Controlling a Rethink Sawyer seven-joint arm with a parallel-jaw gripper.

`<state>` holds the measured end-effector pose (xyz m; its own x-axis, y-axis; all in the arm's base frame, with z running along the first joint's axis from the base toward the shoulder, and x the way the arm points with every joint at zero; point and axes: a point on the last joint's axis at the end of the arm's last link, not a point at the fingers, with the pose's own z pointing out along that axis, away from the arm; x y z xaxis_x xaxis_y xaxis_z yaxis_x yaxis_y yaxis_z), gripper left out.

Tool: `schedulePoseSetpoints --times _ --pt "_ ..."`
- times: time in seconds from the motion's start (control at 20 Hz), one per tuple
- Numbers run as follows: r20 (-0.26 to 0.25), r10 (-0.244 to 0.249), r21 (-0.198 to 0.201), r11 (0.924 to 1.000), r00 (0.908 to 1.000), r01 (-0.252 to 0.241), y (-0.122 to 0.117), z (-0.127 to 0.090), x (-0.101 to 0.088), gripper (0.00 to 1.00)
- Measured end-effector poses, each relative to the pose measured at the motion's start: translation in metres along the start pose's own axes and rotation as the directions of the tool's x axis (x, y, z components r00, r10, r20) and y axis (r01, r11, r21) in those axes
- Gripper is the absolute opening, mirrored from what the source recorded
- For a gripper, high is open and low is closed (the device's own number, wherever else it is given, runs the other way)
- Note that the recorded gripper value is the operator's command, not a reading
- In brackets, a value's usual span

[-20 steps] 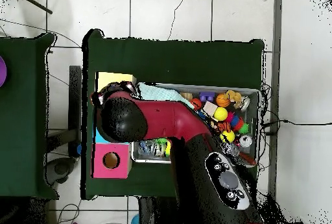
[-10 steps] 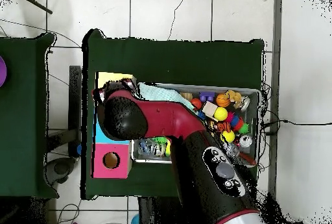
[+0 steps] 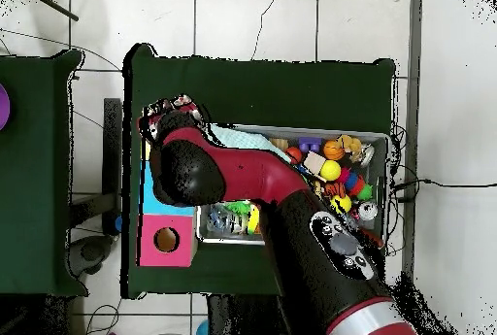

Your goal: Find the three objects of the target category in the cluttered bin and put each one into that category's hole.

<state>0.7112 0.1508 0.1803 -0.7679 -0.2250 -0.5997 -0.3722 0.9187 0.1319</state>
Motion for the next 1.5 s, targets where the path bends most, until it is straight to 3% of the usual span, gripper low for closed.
schedulePoseSetpoints --times 0.45,0.9,1.25,1.5 --pt "-0.003 0.035 -0.051 0.998 0.9994 -0.035 0.007 0.017 0.011 0.0" --pt "-0.062 0.114 -0.14 0.9826 0.9915 -0.122 0.015 0.048 0.049 0.0" --pt "-0.104 0.112 -0.169 0.9772 0.9883 -0.128 0.031 0.052 0.072 0.0" --pt "-0.108 0.077 -0.163 0.9821 0.9911 -0.094 0.043 0.051 0.071 0.0"
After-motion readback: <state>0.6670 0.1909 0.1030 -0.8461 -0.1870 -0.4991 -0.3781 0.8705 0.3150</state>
